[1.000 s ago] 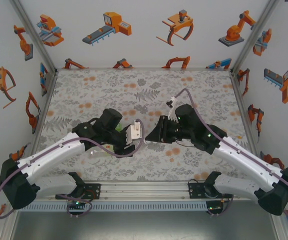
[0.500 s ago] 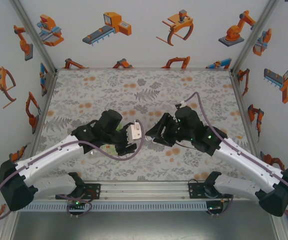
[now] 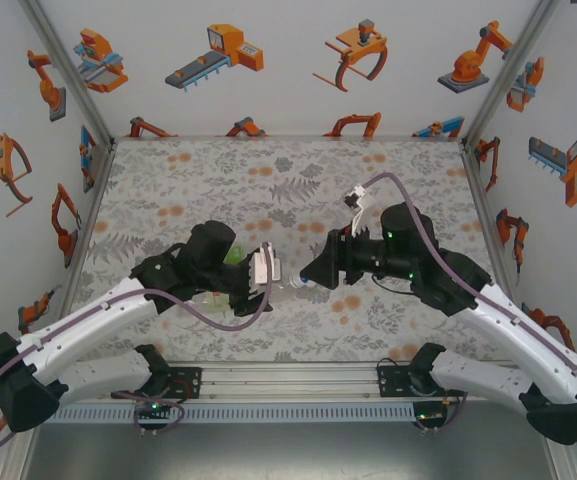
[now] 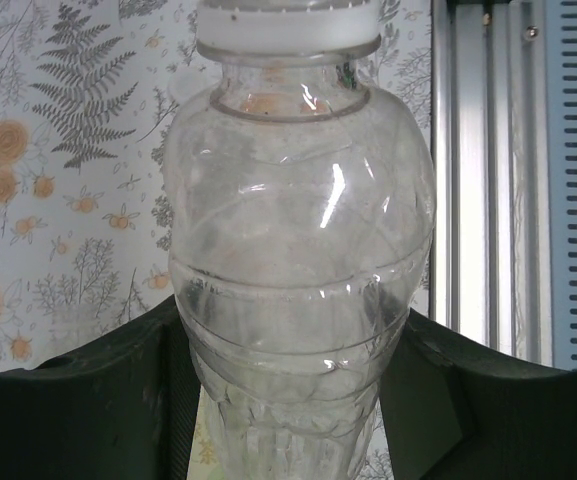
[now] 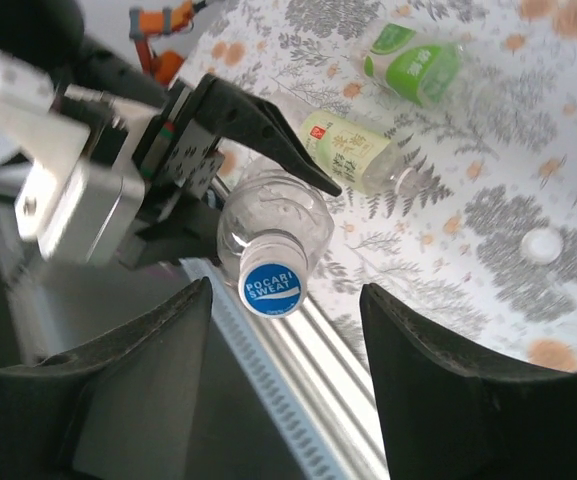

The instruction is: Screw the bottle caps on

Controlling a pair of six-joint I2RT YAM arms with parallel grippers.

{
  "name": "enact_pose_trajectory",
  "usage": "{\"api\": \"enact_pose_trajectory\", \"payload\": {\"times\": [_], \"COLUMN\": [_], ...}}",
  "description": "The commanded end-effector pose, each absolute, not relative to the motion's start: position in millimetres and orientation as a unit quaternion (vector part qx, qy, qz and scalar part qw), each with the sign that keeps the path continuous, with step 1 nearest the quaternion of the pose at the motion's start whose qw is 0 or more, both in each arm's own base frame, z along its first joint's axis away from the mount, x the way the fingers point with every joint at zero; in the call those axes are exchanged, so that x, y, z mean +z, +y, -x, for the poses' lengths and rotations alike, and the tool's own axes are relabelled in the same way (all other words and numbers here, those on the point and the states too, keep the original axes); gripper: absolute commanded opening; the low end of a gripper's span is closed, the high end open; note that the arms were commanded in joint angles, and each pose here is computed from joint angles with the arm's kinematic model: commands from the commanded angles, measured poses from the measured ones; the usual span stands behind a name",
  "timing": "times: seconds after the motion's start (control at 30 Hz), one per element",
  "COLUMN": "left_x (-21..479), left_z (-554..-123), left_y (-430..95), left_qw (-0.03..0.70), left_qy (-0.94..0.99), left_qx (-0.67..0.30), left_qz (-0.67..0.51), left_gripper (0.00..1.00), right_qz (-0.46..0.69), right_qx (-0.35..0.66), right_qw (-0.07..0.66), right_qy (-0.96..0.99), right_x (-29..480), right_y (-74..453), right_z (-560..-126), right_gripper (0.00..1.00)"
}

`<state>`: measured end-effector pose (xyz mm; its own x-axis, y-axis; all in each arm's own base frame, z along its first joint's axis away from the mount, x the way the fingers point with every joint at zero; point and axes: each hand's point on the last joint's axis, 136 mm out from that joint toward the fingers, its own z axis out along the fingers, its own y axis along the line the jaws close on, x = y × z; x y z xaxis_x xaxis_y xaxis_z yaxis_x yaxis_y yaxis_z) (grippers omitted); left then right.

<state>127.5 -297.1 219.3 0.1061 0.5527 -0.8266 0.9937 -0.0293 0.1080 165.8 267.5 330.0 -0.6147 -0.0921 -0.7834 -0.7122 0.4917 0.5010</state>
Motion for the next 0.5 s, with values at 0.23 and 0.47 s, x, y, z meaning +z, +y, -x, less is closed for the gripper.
{"api": "enact_pose_trajectory", "payload": {"times": [0.23, 0.47], "left_x": [220, 221], "left_z": [-118, -110], "left_y": [-297, -297], "left_qw": [0.348, 0.336], "left_qy": [0.588, 0.581], "left_qx": [-0.324, -0.34], "left_qz": [-0.654, -0.658], "left_gripper": [0.0, 0.0], "right_qz": [0.534, 0.562], "right_qx": [0.429, 0.414], "right_qw": [0.434, 0.463], "right_qy": [0.585, 0.546], "right_x": [345, 342], "right_y": [281, 286], "right_z": [-112, -114], "right_gripper": [0.56, 0.55]}}
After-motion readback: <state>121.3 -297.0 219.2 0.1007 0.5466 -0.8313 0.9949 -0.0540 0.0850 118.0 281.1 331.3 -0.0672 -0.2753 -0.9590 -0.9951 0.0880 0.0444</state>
